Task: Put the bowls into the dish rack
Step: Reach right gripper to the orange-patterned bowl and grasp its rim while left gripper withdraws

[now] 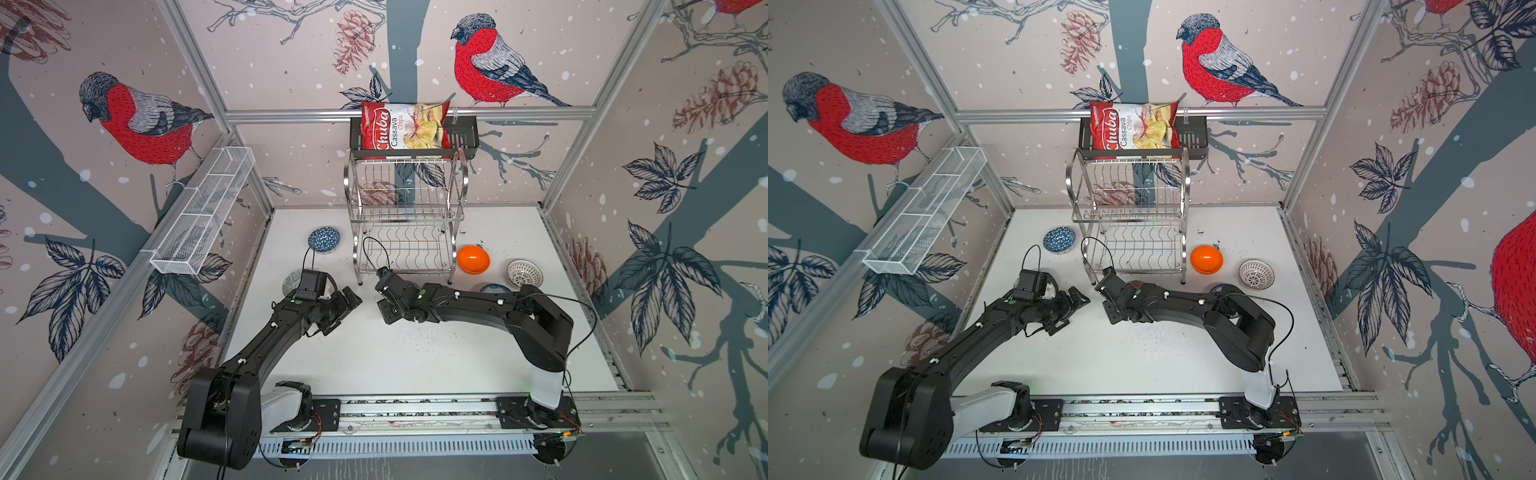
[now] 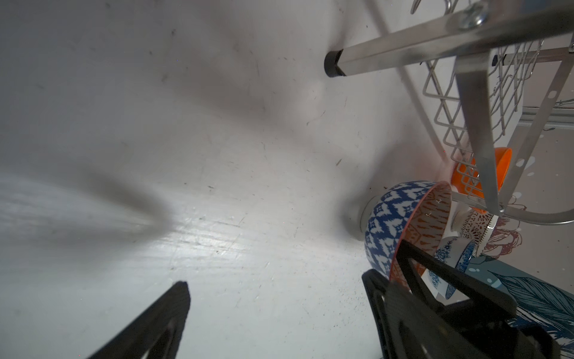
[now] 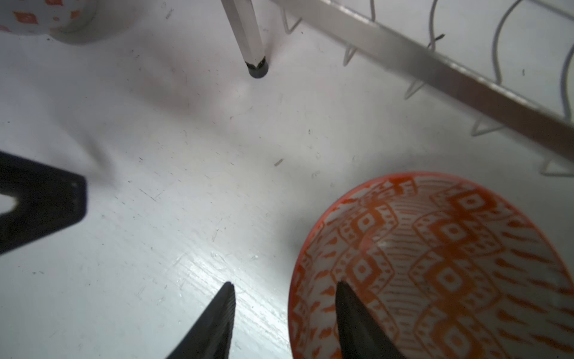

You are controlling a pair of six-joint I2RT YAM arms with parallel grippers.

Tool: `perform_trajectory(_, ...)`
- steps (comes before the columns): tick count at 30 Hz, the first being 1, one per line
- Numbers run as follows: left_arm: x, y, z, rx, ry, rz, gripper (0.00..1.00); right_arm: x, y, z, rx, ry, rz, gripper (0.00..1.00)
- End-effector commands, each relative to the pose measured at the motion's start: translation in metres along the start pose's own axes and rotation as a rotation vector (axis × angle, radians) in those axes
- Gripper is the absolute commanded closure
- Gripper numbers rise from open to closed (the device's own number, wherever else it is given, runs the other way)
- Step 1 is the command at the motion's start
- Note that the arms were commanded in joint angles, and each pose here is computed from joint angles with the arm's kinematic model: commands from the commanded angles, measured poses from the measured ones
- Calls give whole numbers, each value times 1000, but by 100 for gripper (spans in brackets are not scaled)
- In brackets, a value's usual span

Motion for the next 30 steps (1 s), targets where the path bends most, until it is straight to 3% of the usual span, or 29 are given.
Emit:
perform_trajectory(1,0,-1,0,-20,-3,-16,2,-3,6,-7,-59,12,15,55)
perform_trajectory(8,0,-1,-1,-27,9,-18,2,0,10,-10,-72,7,6,76)
perform_trajectory(17,-6,-4,2,-37,8,-31,2,8,4,-14,-4,61,-2,96)
perform_trajectory(30,4,-12,-15,-121,19,-75,2,38,-57,-14,335,193,-87,99)
Point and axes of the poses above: each gripper's point midway between its finger pads, its own y axis out along the fingers, its own z axis along the line the jaws close on, x = y × z, the point moved 6 cm from there along -y, back along the fingers, and after that the axes turned 14 degrees about y, right-handed, at the moved point
